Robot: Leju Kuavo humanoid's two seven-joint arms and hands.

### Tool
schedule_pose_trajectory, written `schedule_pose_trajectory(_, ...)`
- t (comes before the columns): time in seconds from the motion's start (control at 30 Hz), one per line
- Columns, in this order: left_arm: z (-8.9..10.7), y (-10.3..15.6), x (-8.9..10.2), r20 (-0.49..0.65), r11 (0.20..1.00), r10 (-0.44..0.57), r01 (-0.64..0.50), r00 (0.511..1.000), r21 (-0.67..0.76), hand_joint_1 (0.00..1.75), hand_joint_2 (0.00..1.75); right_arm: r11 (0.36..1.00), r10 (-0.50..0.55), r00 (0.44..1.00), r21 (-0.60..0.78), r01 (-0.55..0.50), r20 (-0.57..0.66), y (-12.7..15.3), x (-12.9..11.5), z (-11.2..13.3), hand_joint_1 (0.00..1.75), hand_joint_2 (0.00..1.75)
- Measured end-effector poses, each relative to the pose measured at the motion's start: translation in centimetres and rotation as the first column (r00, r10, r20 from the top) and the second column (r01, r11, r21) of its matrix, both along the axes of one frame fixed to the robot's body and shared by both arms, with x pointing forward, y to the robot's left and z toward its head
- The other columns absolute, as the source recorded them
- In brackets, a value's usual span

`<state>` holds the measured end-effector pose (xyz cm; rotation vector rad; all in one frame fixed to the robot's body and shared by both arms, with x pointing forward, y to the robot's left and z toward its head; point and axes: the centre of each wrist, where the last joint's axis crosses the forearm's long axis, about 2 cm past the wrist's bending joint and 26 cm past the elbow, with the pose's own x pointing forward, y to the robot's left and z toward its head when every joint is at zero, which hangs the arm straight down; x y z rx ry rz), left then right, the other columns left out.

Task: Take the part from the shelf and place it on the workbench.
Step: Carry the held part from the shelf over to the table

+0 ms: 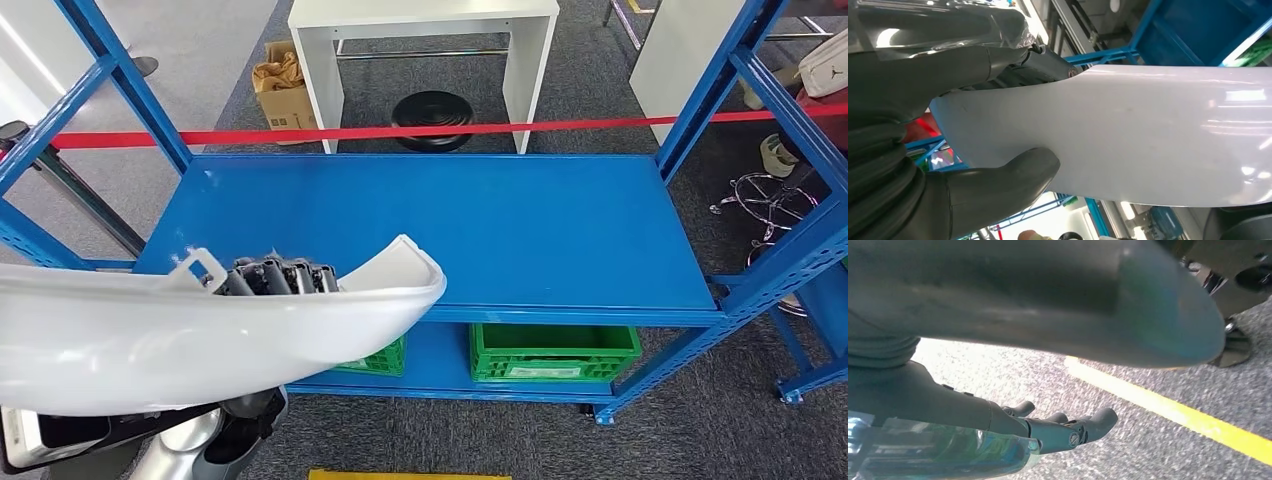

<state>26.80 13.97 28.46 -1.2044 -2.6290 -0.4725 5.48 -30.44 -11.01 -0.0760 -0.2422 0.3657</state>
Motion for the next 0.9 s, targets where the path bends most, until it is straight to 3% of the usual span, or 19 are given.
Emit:
schedule_pose_trajectory(0.57,-1.5,-0.2,-0.2,-0.054,1.0,-0.029,0.029,0.998,0.008,1.75,1.75,0.998,-0.065,0.998,-0.002,0.065,-0.023,-1.2,-0.4,0.0,0.0,0.0)
schedule_pose_trajectory(0.9,-1.8,-0.8,0.3,-0.075,0.997,-0.076,0.078,0.994,0.018,1.75,1.75,0.986,-0.159,0.987,0.04,0.159,0.004,-0.7,-0.4,0.0,0.0,0.0)
